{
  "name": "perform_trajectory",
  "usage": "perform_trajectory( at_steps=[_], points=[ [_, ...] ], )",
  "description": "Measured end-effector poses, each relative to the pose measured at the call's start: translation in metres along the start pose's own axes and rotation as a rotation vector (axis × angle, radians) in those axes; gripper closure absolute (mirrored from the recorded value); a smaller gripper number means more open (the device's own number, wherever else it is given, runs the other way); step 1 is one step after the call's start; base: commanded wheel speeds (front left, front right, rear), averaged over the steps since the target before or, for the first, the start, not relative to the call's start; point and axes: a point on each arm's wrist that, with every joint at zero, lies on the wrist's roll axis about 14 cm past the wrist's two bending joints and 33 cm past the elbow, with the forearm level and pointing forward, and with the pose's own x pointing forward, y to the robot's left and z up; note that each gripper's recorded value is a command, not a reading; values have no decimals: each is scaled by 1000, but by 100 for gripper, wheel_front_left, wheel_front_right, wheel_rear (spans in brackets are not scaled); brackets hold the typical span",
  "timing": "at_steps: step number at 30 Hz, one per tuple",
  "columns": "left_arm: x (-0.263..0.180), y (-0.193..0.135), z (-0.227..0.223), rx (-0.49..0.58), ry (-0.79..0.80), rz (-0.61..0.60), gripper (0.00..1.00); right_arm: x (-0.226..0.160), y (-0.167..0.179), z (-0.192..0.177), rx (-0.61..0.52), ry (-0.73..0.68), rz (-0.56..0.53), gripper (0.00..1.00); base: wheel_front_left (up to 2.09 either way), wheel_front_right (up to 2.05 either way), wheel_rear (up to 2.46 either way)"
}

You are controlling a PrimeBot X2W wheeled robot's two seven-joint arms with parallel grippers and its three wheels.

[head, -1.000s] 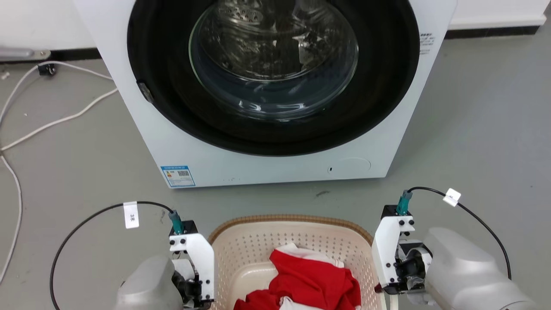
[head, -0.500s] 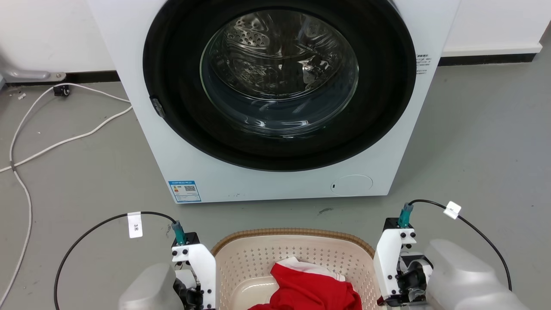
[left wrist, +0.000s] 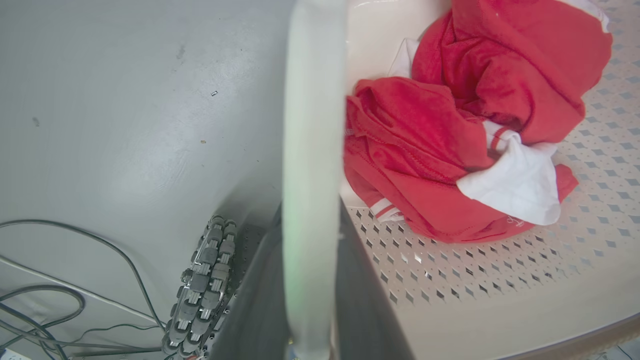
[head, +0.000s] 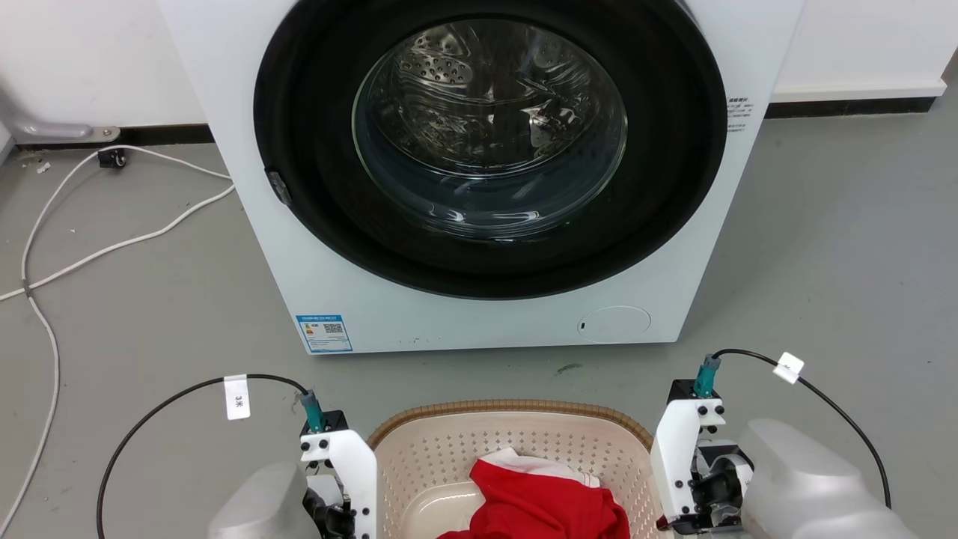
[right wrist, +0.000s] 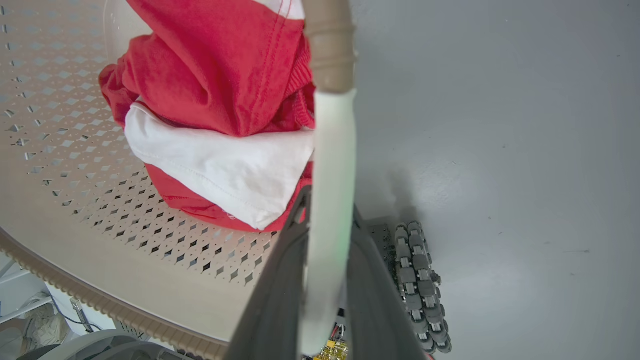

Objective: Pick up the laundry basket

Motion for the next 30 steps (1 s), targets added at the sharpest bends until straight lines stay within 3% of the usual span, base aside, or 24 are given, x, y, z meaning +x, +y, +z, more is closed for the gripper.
perform_trajectory(
  at_steps=[30],
  points=[
    [3, -2, -1, 0, 2, -5, 100, 2, -1, 0, 7, -8, 2, 100, 0, 0, 0]
  ],
)
